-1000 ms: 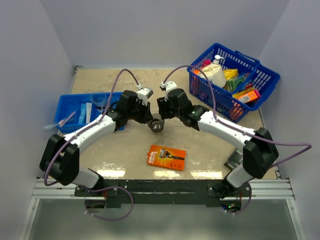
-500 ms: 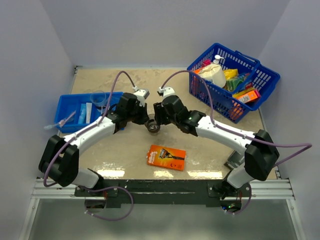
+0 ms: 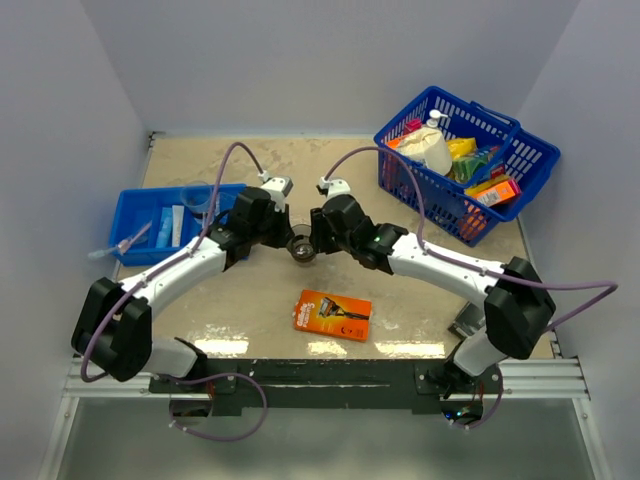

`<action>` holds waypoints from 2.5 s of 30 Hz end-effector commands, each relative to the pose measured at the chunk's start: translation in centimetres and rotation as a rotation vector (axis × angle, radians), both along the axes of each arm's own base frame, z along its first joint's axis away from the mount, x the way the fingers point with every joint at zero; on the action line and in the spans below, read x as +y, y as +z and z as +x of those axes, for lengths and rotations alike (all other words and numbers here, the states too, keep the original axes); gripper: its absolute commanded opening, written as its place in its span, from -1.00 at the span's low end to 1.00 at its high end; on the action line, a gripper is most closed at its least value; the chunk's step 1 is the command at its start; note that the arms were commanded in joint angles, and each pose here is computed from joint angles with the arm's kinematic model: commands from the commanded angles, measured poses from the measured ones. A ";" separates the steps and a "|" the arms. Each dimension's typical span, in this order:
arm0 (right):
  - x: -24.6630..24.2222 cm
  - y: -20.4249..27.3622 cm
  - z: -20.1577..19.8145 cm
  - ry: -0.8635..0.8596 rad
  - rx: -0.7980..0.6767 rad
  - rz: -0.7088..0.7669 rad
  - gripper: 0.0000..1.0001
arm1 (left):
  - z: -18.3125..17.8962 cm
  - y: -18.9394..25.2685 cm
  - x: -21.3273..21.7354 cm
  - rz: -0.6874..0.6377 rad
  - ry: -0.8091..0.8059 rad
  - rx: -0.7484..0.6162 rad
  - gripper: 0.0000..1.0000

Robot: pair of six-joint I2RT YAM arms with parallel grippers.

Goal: Prepare toiletry sets of a toothbrush and toothpaste on the tray

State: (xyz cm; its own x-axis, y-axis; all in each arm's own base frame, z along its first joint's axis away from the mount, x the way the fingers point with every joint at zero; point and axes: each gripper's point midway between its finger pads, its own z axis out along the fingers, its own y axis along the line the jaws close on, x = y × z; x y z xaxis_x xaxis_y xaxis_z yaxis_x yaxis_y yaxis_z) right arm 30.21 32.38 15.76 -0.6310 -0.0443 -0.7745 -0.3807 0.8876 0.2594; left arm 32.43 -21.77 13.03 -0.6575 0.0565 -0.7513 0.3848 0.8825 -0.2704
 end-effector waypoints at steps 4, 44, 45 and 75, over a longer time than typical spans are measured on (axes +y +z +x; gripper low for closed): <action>1.5 -0.4 0.3 -0.017 0.019 0.016 -0.29 | 1.4 4.9 -1.0 -0.113 0.018 -0.153 -1.00; -0.3 3.2 3.1 0.369 -0.054 -0.040 -1.00 | -1.4 9.3 -1.5 -0.174 -0.237 -0.246 0.65; -0.3 3.3 3.2 0.369 -0.059 -0.042 -1.00 | -1.1 10.1 -0.6 -0.185 -0.210 -0.268 0.65; 2.9 2.2 8.6 0.305 -0.014 -0.149 -1.00 | -0.6 17.2 12.3 -0.028 0.285 -0.653 0.80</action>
